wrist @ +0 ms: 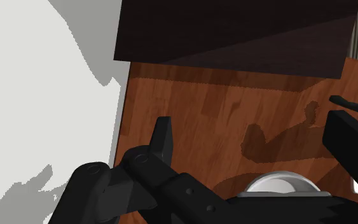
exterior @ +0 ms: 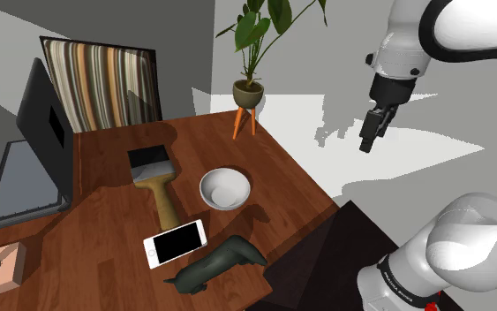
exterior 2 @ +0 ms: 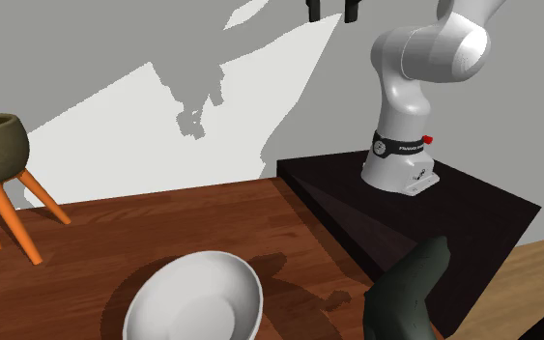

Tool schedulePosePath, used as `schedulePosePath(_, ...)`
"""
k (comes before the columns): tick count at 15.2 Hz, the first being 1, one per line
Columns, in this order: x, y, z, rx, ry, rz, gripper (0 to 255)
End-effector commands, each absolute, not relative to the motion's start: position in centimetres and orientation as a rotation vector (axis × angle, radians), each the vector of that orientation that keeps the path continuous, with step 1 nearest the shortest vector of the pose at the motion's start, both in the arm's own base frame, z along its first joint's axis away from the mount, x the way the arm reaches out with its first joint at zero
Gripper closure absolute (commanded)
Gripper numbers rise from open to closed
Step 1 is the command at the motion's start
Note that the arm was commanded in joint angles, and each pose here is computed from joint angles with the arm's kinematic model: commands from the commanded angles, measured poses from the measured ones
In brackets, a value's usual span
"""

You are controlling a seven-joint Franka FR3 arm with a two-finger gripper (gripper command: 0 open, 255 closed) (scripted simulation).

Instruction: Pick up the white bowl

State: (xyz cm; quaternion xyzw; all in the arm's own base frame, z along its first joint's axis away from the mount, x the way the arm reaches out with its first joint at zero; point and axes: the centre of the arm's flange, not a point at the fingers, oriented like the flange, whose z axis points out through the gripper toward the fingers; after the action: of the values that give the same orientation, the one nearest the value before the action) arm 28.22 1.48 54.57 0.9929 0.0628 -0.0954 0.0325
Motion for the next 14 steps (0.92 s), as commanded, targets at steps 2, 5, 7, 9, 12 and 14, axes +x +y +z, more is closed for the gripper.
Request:
schedulePosePath(2, 29.0, 1.7, 53.6, 3.059, 0.193, -0.288, 0)
schedulePosePath(5, 31.4, 2.3, 50.7, 3.065, 0.192, -0.271, 0)
schedulePosePath(7, 33.0, 2.8, 48.8, 3.070, 0.191, -0.260, 0)
schedulePosePath(9, 34.6, 3.2, 46.9, 3.074, 0.190, -0.249, 0)
schedulePosePath(12, 37.1, 3.9, 44.0, 3.081, 0.189, -0.232, 0)
schedulePosePath(14, 38.8, 4.3, 42.2, 3.085, 0.188, -0.221, 0)
